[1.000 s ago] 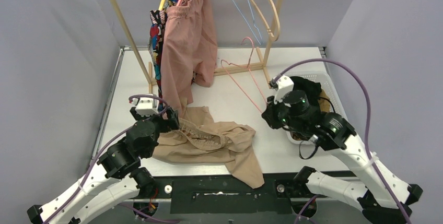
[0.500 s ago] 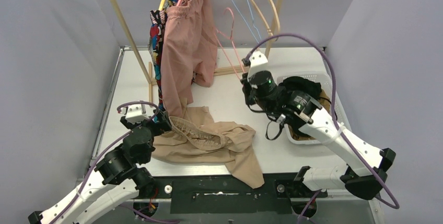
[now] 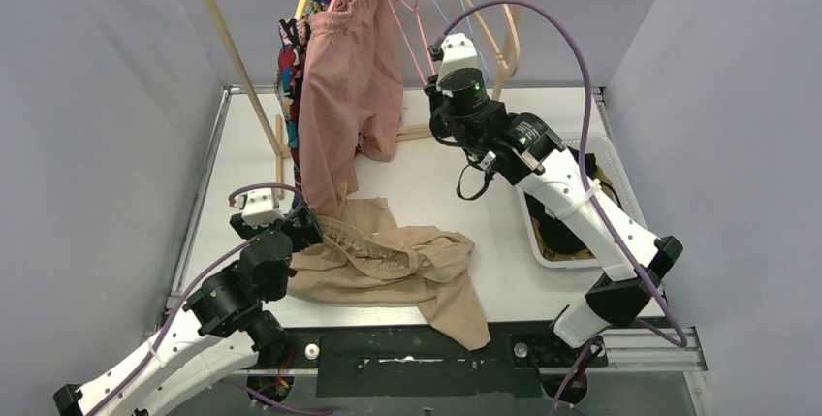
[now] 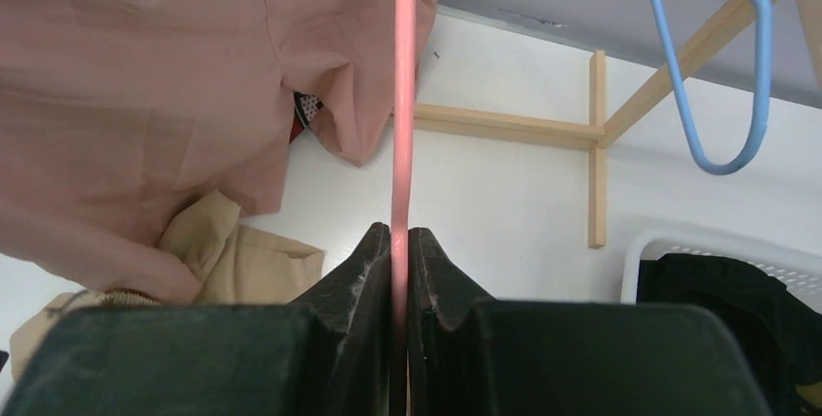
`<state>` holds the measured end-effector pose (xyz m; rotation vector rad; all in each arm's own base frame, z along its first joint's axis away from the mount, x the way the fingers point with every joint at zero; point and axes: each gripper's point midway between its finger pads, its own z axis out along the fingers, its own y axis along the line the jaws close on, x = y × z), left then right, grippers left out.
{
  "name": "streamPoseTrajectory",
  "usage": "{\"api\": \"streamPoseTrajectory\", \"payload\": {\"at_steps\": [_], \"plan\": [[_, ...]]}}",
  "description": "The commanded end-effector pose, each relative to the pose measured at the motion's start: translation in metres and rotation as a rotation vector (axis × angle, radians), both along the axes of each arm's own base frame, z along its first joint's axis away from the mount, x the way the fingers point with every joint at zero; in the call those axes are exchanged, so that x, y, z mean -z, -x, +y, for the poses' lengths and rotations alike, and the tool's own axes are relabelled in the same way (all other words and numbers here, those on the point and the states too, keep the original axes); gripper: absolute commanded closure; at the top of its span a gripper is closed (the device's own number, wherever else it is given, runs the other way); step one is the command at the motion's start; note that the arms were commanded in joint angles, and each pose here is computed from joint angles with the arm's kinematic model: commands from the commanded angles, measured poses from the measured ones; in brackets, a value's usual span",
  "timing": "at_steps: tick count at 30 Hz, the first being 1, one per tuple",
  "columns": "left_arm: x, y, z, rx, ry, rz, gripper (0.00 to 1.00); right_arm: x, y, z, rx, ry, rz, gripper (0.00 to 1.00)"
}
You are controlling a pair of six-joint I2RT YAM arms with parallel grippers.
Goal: Remove the shorts from the hanger
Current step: Place the hanger on the clothes rod.
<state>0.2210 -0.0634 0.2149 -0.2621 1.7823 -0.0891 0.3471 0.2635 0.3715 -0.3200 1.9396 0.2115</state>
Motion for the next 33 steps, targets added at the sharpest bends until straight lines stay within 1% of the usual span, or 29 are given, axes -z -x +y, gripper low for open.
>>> {"api": "streamPoseTrajectory", "payload": {"at_steps": [1, 4, 7, 9, 13, 17, 21, 24, 27, 30, 31, 32, 33], "plan": [[-0.015, -0.004, -0.005, 0.01, 0.019, -0.03, 0.18, -0.059, -0.012, -0.008, 0.069, -0.083, -0.14, 1.0], [-0.013, -0.005, -0.008, 0.018, 0.009, -0.021, 0.18, -0.073, -0.021, -0.011, 0.084, -0.064, -0.155, 1.0], [-0.012, -0.006, -0.008, 0.02, 0.005, -0.017, 0.18, -0.073, -0.033, -0.01, 0.079, -0.039, -0.142, 1.0], [-0.012, -0.006, -0.008, 0.02, 0.006, -0.017, 0.18, -0.079, -0.04, -0.012, 0.078, -0.049, -0.146, 1.0], [-0.011, -0.007, -0.009, 0.027, 0.004, -0.018, 0.18, -0.077, -0.056, -0.017, 0.068, -0.079, -0.115, 1.0], [-0.011, -0.007, -0.011, 0.037, 0.004, -0.018, 0.18, -0.064, -0.067, -0.017, 0.04, -0.071, -0.069, 1.0], [-0.01, -0.008, -0.012, 0.041, 0.001, -0.015, 0.18, -0.038, -0.069, -0.006, -0.018, -0.023, 0.001, 1.0], [-0.009, -0.009, -0.012, 0.042, -0.001, -0.013, 0.18, -0.022, -0.071, -0.007, -0.009, 0.018, 0.042, 0.99], [-0.008, -0.009, -0.013, 0.044, -0.003, -0.011, 0.18, -0.017, -0.072, -0.011, 0.008, 0.034, 0.051, 0.99], [-0.009, -0.01, -0.013, 0.043, -0.003, -0.011, 0.18, -0.015, -0.071, -0.013, 0.01, 0.036, 0.056, 0.93], [-0.009, -0.01, -0.013, 0.043, -0.002, -0.011, 0.18, -0.013, -0.07, -0.014, 0.013, 0.038, 0.059, 0.88], [-0.008, -0.01, -0.013, 0.042, -0.002, -0.01, 0.18, -0.009, -0.069, -0.014, 0.014, 0.04, 0.067, 0.8], [-0.009, -0.01, -0.013, 0.045, -0.003, -0.01, 0.18, -0.009, -0.067, -0.015, 0.016, 0.032, 0.067, 0.74]]}}
